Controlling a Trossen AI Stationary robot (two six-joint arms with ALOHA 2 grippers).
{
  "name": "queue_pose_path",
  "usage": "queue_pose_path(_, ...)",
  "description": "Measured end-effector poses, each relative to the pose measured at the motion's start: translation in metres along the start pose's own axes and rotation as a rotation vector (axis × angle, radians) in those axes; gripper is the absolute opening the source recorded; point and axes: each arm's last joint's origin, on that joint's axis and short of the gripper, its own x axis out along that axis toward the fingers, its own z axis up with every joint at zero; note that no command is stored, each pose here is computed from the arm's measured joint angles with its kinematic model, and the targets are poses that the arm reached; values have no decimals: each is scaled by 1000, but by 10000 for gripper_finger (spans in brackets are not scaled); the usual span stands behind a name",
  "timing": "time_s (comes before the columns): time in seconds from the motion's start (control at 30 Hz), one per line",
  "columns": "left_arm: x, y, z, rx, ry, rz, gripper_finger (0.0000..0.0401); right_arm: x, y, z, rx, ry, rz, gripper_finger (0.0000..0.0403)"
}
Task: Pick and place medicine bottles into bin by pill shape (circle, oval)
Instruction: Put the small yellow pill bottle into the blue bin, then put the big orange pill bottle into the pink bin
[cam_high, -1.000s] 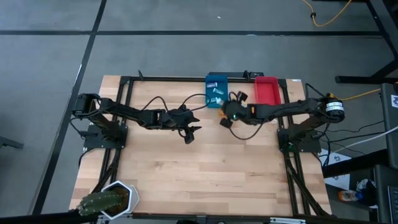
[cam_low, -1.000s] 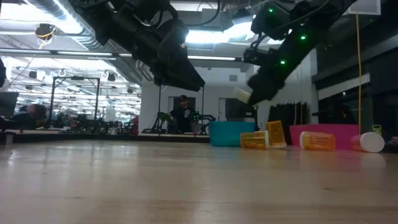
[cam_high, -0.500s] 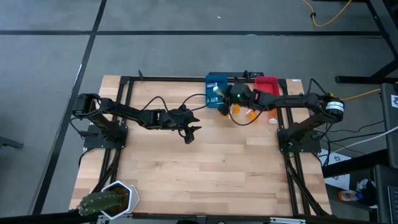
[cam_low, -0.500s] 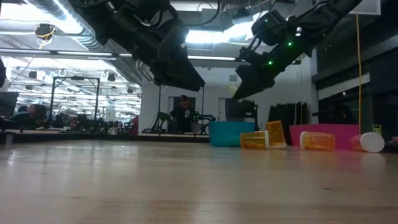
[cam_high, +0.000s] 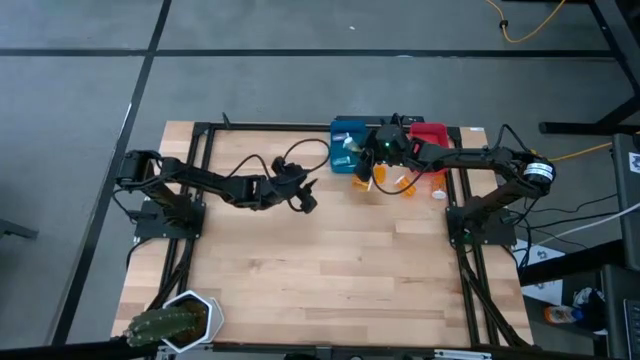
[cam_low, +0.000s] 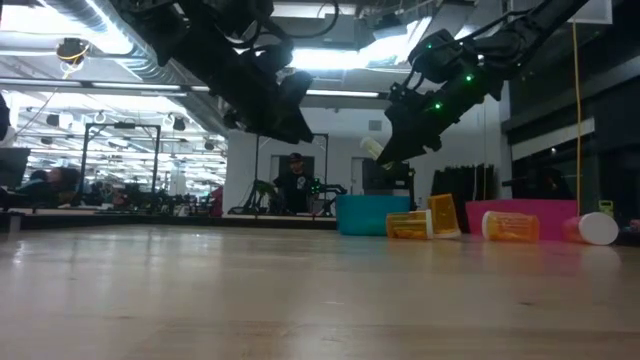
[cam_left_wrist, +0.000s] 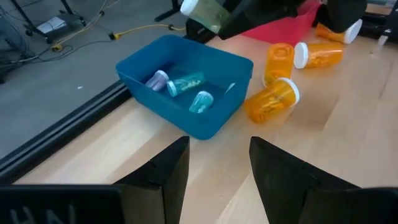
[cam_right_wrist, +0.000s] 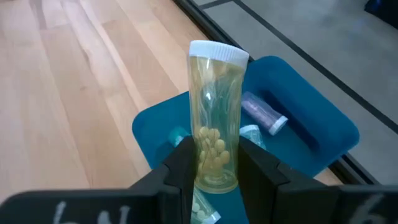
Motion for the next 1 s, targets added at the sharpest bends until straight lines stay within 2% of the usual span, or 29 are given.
queue_pose_path(0.27,0,0,1,-5,-7,-1,163,0,0,0,-2,-5,8,100)
queue_pose_path(0.7,0,0,1,-4,-7,-1,163,0,0,3,-2,-28,-10,179)
queue_pose_path(1.0,0,-1,1,-4,-2,-21,163,0,0,-1,39,6,-7,185)
